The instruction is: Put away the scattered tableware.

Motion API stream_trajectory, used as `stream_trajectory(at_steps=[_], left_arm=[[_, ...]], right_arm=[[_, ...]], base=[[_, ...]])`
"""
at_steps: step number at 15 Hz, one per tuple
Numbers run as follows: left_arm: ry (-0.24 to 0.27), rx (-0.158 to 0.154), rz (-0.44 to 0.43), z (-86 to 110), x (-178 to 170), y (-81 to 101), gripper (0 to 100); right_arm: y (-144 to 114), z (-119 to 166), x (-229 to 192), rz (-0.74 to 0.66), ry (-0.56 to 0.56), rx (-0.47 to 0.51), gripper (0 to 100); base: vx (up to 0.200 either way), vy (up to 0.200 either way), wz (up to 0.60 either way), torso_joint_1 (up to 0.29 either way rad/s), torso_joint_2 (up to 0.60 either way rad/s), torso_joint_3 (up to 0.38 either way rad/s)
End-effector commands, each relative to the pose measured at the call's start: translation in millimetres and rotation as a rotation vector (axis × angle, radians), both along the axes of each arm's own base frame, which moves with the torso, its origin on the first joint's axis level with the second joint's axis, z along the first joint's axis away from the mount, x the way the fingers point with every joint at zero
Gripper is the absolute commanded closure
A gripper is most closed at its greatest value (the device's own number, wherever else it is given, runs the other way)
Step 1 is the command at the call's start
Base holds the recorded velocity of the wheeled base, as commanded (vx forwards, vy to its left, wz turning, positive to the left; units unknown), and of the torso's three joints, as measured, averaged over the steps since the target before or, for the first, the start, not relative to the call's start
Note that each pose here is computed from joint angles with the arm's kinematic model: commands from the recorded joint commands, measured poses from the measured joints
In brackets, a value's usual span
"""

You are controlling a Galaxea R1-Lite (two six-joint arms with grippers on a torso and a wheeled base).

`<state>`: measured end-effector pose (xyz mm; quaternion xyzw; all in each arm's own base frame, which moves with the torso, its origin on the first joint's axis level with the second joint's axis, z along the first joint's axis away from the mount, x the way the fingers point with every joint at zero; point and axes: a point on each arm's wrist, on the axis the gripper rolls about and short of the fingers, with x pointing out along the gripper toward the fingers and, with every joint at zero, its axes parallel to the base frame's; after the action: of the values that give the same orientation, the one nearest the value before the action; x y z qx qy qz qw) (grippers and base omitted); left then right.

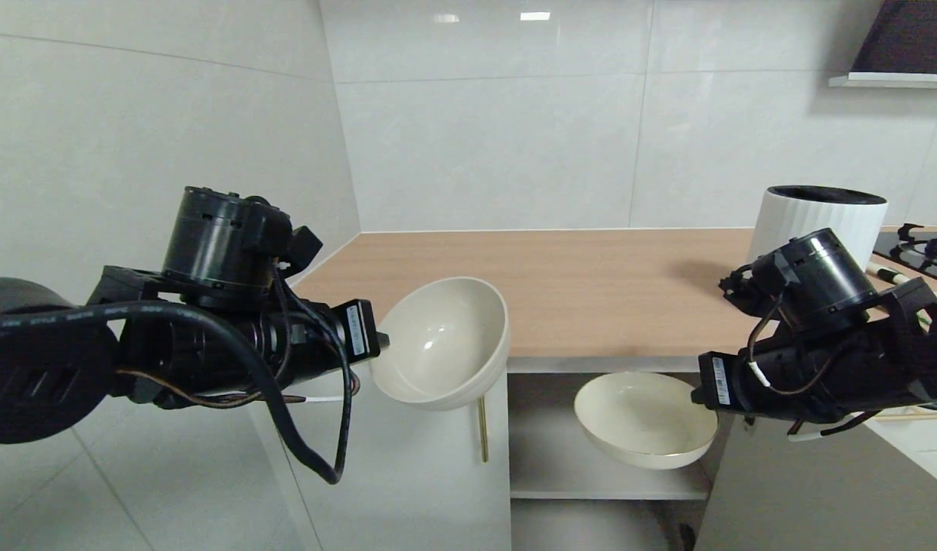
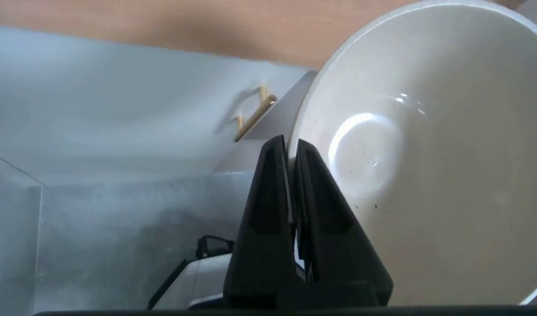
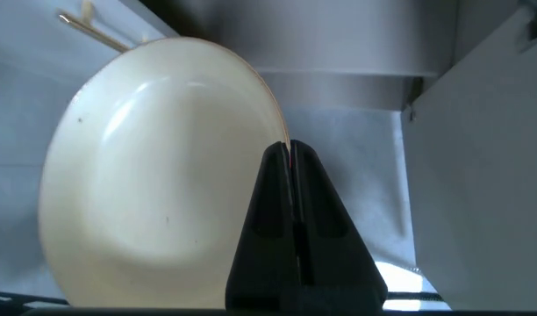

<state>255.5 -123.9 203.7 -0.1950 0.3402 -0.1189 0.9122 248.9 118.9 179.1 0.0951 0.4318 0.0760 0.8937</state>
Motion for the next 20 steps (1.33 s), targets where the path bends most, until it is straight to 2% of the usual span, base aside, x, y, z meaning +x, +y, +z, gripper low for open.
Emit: stream_trajectory(at_steps=[1, 13, 20], left_arm=[[0.003, 0.002, 0.0, -0.9, 0, -0.4, 100], [0.005, 0.001, 0.001, -1.4, 1, -0.5, 100], [0.005, 0.001, 0.001, -1.4, 1, -0.5, 100]], right_arm=[[1, -3, 1, 0.003, 0.009, -0.005, 100], [6, -13, 4, 0.014, 0.041, -0.023, 100], [16, -29, 8, 0.043, 0.087, -0.047, 100]], base=[[0.0, 0.0, 0.0, -0.188, 0.45, 0.276], [0.0, 0.0, 0.0, -0.156, 0.46, 0.293], [0.0, 0.0, 0.0, -0.035, 0.06, 0.047]])
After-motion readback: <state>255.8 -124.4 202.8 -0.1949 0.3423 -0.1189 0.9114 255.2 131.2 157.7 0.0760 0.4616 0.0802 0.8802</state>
